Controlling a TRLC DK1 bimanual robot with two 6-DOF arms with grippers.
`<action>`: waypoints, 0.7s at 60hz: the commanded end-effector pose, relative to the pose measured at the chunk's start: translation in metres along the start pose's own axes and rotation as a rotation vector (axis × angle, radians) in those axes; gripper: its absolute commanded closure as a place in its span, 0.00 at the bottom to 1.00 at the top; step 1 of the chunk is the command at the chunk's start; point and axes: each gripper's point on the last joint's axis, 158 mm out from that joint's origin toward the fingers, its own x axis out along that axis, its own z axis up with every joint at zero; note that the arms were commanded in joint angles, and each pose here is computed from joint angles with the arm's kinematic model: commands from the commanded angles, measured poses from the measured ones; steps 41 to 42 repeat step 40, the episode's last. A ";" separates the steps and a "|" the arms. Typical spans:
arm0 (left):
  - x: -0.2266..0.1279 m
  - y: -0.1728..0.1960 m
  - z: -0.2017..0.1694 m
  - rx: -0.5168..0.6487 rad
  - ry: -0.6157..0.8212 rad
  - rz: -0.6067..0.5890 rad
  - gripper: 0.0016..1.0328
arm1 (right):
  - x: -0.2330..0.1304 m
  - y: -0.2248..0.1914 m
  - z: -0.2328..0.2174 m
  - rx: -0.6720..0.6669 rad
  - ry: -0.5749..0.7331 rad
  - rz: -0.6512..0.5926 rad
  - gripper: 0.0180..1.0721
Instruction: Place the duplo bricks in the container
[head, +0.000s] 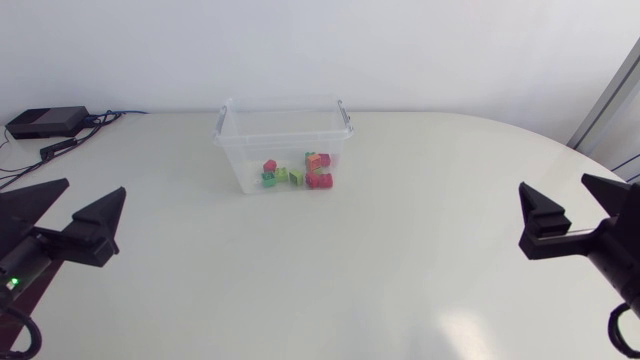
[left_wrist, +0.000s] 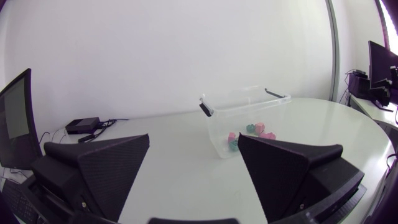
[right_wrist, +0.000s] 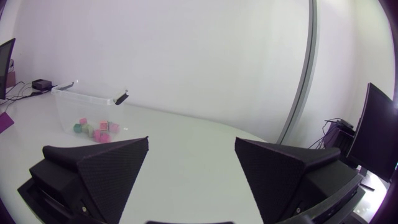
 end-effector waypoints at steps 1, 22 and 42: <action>-0.001 0.004 -0.013 -0.036 -0.007 0.025 0.03 | -0.001 -0.001 -0.013 0.042 -0.010 -0.004 0.05; -0.005 0.006 -0.044 -0.093 -0.070 0.059 0.03 | -0.004 0.002 -0.048 0.134 -0.063 0.006 0.05; -0.004 0.007 -0.061 -0.123 -0.105 0.075 0.03 | -0.003 0.004 -0.066 0.179 -0.091 0.013 0.05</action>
